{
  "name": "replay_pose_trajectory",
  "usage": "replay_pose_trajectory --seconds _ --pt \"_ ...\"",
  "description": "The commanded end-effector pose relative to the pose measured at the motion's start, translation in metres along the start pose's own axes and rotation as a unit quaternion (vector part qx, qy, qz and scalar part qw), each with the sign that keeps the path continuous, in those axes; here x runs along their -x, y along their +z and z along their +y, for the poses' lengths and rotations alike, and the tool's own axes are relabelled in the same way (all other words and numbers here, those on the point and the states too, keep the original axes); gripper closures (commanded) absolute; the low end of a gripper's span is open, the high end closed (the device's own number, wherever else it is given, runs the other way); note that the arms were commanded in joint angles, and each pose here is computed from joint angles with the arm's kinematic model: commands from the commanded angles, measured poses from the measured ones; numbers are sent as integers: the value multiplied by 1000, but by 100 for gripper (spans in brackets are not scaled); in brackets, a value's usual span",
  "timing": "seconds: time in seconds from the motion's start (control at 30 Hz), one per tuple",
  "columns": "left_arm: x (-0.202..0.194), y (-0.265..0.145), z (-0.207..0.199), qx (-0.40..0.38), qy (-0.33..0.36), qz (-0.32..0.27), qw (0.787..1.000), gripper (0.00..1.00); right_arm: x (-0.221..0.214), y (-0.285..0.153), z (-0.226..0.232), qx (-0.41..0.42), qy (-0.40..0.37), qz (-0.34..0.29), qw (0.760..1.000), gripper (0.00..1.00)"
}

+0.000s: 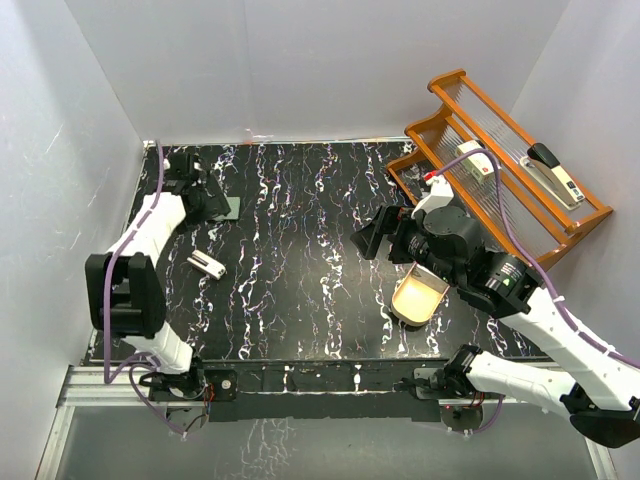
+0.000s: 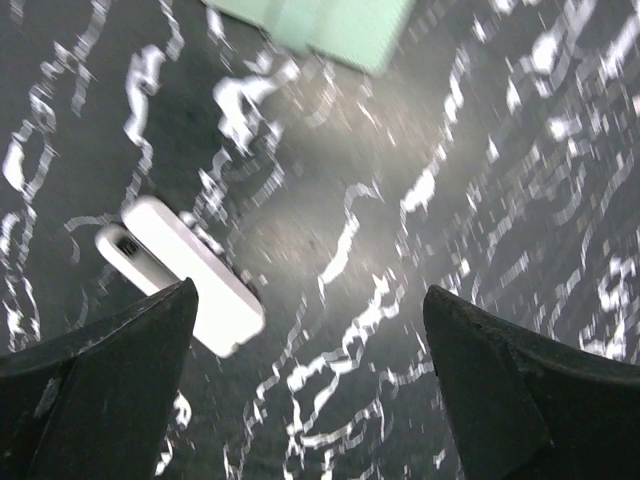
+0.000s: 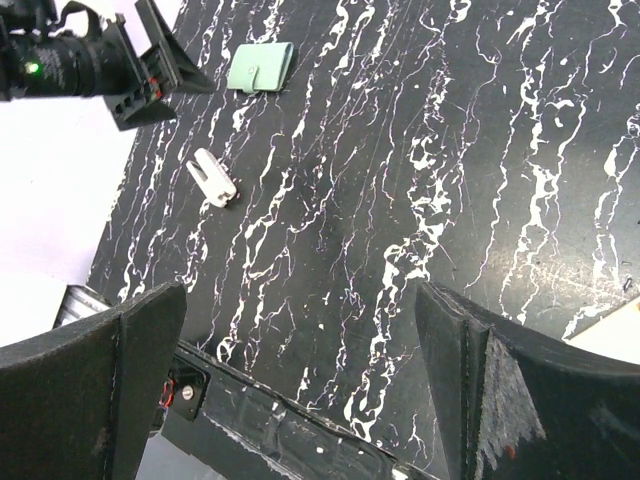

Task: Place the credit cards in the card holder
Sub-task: Move the card holder to the center of the board.

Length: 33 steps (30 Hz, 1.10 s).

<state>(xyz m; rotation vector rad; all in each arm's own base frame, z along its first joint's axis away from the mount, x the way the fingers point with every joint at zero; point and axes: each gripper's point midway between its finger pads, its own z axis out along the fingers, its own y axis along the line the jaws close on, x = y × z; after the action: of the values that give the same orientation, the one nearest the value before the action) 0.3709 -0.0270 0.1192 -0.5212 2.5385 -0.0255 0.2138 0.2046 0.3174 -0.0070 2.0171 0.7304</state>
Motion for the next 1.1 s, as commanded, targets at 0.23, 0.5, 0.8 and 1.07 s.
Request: replay_pose_trajectory --seconds 0.23,0.5,0.8,1.07 --pt "77 74 7 -20 -21 -39 999 18 15 0 16 34 3 -23 999 2" --pt "88 112 7 -43 -15 -19 999 25 7 5 15 31 5 -9 999 2" --pt "65 150 -3 -73 -10 43 996 42 2 4 13 32 13 -5 999 2" --pt "25 136 -4 -62 -20 112 992 59 -7 7 3 15 13 2 1000 2"
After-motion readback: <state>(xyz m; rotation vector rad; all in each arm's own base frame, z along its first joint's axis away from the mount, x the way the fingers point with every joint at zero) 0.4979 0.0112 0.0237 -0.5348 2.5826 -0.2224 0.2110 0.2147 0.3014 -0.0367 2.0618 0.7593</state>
